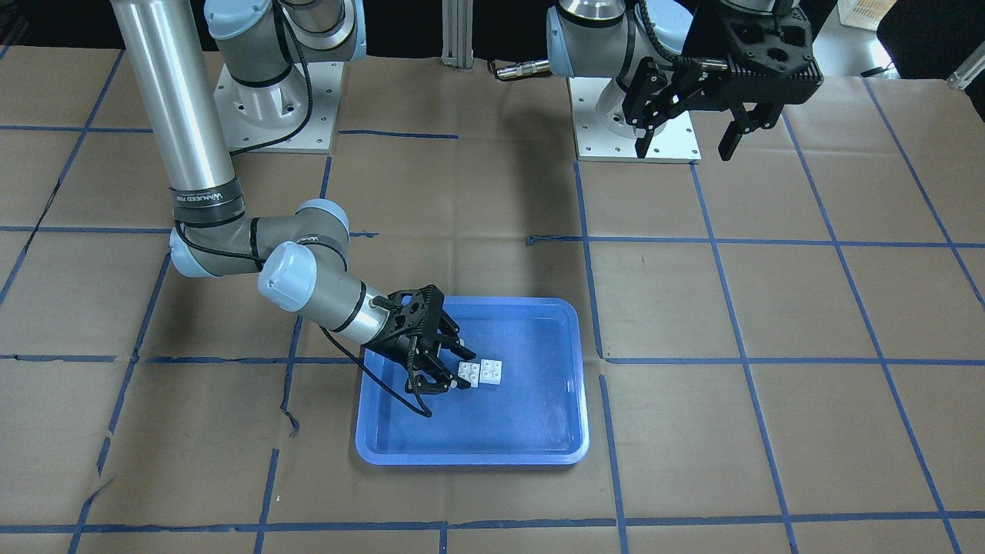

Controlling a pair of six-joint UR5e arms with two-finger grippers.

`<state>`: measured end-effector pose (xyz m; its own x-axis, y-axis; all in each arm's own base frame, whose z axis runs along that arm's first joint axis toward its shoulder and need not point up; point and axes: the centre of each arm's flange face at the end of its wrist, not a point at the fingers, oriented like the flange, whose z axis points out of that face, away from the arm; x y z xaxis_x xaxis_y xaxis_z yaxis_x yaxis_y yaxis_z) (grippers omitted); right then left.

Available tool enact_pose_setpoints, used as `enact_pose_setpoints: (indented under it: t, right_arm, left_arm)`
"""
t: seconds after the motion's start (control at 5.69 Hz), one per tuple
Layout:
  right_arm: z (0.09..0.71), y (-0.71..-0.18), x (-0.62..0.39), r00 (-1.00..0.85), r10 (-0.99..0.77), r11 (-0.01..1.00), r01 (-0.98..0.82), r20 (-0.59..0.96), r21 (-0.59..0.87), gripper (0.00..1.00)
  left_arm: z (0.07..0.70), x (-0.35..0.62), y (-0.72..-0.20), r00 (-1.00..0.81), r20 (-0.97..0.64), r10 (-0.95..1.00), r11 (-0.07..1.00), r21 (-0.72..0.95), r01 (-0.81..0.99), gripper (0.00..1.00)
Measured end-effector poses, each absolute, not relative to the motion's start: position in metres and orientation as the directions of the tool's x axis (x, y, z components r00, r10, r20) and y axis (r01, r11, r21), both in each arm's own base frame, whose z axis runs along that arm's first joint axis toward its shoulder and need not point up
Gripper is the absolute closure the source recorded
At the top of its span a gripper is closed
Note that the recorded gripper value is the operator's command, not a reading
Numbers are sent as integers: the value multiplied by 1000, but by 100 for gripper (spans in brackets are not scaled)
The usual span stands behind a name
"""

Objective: Assemble white blocks and place on blue tray

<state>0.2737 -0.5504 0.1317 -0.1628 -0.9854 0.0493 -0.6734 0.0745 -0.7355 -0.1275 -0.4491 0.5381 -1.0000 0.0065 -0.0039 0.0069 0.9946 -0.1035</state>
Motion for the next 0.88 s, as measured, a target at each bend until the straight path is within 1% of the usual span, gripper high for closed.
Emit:
enact_pose_setpoints:
  t: [0.18,0.35,0.53,0.7,0.88]
  right_arm:
    - [132,-550,274,-166,-985,79,-672,46,-736,46]
    - [132,-550,274,-166,-985,80,-671,45,-738,7]
    - [132,-551,274,-166,-985,80,-670,45,-738,0]
    - [135,-552,274,-176,-983,89,-670,41,-737,0]
    - [142,-558,273,-213,-977,125,-670,29,-732,0]
  left_arm:
    - [538,-128,-449,-1000,-3,7,995,-104,7,1]
    - [539,-128,-449,-1000,-2,7,994,-105,7,1]
    - [539,-128,-449,-1000,-1,7,994,-105,7,1]
    - [539,-128,-449,-1000,-1,8,994,-105,8,1]
    - [539,-128,-450,-1000,-2,10,994,-106,10,1]
